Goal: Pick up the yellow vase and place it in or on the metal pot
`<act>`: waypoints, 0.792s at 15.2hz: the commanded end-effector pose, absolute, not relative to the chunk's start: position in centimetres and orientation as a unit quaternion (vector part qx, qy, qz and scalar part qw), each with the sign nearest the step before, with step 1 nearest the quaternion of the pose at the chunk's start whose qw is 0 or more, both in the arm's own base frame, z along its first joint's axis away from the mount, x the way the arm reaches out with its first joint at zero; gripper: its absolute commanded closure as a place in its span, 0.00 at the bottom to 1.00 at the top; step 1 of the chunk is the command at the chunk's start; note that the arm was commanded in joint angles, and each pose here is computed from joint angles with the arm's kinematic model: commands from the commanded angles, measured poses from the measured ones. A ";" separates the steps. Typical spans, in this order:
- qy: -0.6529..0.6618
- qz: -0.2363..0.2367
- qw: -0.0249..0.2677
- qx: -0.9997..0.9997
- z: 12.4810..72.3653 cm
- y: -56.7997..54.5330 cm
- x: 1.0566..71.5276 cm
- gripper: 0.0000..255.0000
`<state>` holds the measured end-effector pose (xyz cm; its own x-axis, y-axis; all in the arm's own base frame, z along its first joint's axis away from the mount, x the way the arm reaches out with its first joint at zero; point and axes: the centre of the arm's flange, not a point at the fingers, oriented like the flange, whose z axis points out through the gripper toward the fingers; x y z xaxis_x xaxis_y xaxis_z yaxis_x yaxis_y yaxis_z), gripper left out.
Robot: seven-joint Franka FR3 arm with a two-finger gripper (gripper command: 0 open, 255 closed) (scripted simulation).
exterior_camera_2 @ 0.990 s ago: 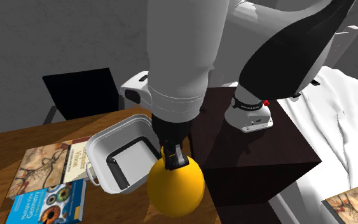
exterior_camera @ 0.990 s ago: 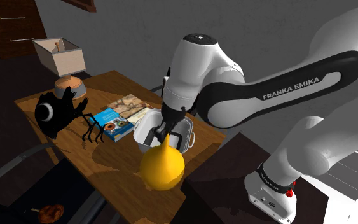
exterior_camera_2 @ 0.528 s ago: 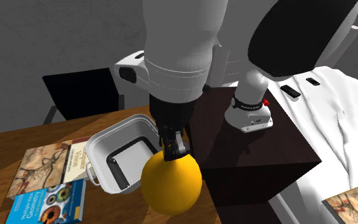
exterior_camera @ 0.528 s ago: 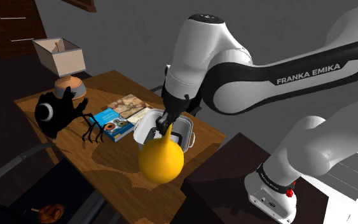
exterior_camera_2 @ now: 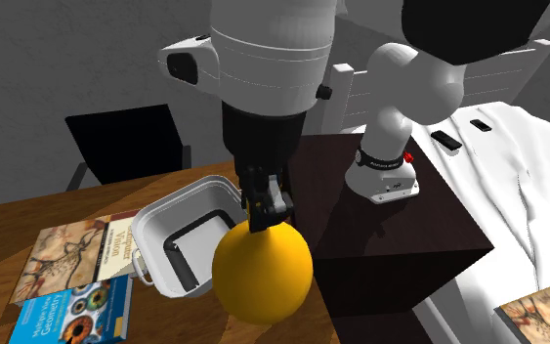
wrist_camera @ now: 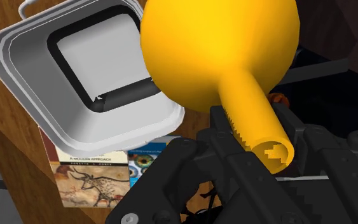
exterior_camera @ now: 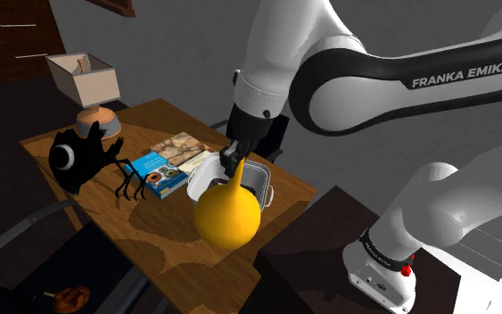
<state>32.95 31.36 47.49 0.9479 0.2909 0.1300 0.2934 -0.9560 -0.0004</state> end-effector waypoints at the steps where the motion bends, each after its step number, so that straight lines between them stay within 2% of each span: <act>1: -0.148 -0.065 0.010 -0.987 48.5 31.3 32.9 1.00; 12: -0.148 -0.065 0.010 -0.987 54.0 30.5 33.7 1.00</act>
